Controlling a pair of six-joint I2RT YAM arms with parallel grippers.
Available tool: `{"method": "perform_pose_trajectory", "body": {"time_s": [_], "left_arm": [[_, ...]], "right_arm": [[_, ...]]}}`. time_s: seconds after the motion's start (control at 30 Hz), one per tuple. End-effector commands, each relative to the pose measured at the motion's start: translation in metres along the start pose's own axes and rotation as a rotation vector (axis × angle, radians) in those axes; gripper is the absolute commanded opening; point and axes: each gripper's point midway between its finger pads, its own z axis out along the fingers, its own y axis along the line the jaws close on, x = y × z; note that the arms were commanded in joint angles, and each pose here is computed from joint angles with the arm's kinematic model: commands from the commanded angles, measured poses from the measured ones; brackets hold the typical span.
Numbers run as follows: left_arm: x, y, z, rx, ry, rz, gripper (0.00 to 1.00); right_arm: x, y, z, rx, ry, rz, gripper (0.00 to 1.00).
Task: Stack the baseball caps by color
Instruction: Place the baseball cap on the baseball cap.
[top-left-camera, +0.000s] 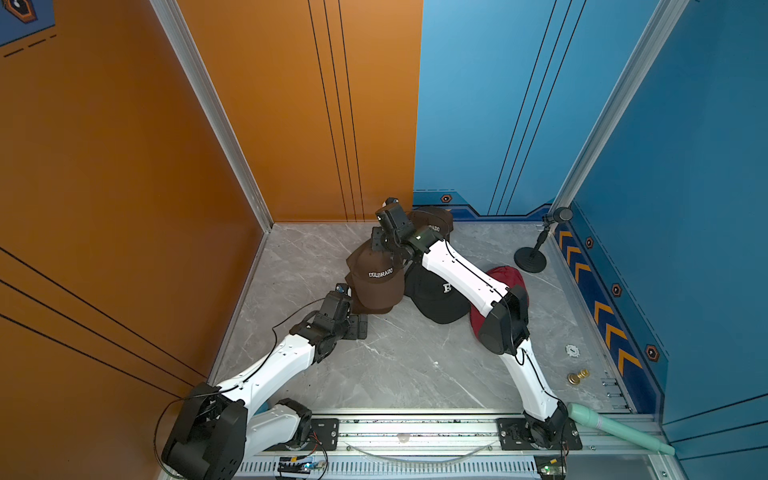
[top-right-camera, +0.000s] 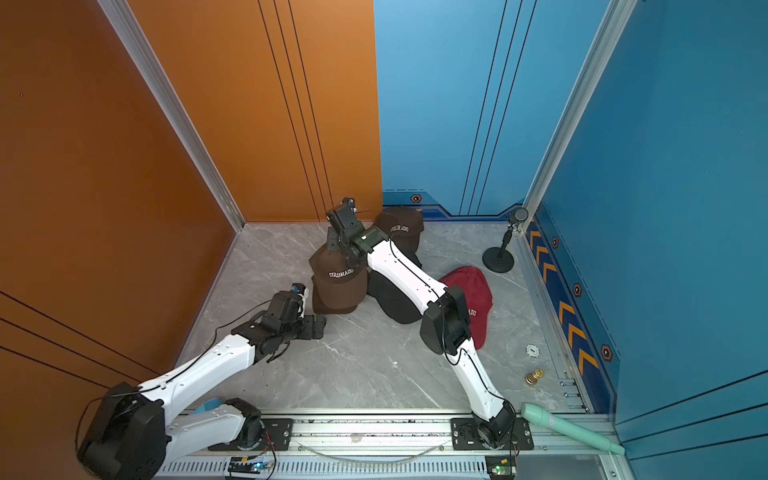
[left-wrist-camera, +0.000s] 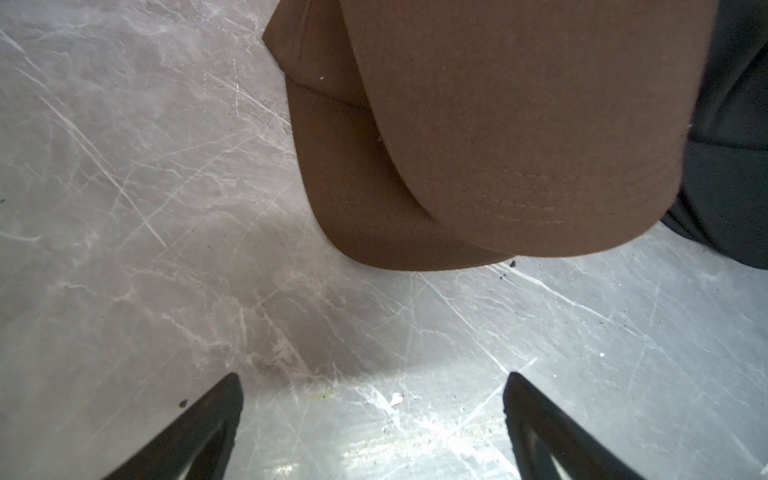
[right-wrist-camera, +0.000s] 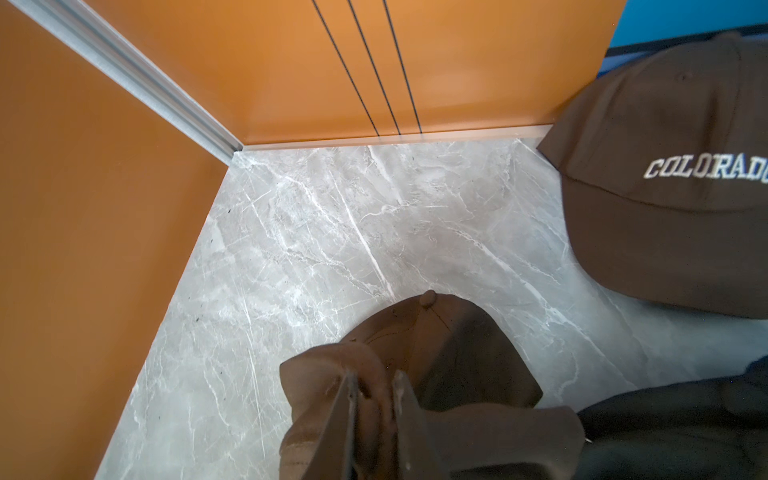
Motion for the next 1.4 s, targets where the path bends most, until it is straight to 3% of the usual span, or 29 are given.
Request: {"method": "perform_pose_trajectory", "body": {"time_s": [0.0, 0.33, 0.87, 1.13, 1.37], "left_arm": [[-0.008, -0.009, -0.002, 0.034, -0.01, 0.007, 0.98], [-0.006, -0.011, 0.003, 0.044, 0.002, 0.012, 0.98], [-0.005, -0.016, 0.008, 0.062, 0.014, 0.018, 0.98], [-0.002, -0.017, 0.01, 0.069, 0.027, 0.022, 0.98], [-0.003, -0.018, 0.01, 0.076, 0.027, 0.028, 0.98]], "right_arm": [[-0.007, -0.008, 0.007, 0.013, -0.044, 0.125, 0.07], [-0.001, -0.014, 0.024, 0.064, -0.119, 0.254, 0.06], [0.027, -0.022, 0.058, 0.115, -0.084, 0.281, 0.07], [0.039, -0.046, 0.064, 0.198, -0.096, 0.296, 0.16], [0.033, -0.053, 0.057, 0.214, -0.113, 0.293, 0.42]]}}
